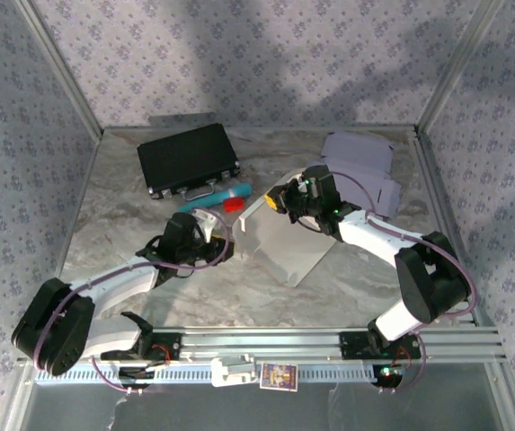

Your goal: Fold the paper box

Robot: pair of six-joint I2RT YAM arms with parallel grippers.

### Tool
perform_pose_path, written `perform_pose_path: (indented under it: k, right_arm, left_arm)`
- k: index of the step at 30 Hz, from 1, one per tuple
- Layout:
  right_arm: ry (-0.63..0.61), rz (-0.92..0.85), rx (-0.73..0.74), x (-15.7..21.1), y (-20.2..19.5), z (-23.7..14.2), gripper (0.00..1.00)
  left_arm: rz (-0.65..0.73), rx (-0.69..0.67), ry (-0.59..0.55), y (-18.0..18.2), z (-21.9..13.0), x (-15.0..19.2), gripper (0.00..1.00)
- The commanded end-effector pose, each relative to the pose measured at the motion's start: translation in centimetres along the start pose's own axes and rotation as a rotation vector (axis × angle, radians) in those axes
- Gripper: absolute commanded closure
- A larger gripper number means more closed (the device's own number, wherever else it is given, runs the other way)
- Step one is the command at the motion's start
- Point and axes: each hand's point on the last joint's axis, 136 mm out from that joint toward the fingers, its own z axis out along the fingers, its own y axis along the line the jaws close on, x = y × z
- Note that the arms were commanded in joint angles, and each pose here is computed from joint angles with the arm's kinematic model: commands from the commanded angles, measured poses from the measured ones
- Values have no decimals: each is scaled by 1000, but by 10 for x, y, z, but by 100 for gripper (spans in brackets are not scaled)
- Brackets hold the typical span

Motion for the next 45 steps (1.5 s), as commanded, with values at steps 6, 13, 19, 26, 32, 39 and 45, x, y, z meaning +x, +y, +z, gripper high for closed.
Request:
perform_pose_path:
  k: [6,13,19,26,32,39,45]
  right_arm:
    - [33,23,-21,6,-2,5,100]
    - [42,24,-45,7,-2,11,100]
    - [48,34,-39,8,-8,17,100]
    - [52,51,-16,10,-20,23,100]
    - [52,26,-81,8,-13,31,100]
    - [62,-3,-122,13,-12,34,100]
    - [77,-40,-165,14,-7,33,100]
  left_arm:
    - [104,49,-71,-14,10,-31,61]
    - [105,52,-73,-16,19,-36,61]
    - [79,-24,-72,-2,23,-35,61]
    - [68,-50,-72,4,29,-37,59]
    - [56,-55,-73,3,32,-32,58]
    - [24,-96,-92,11,32,-33,57]
    - [23,-124,-87,13,34,-28,56]
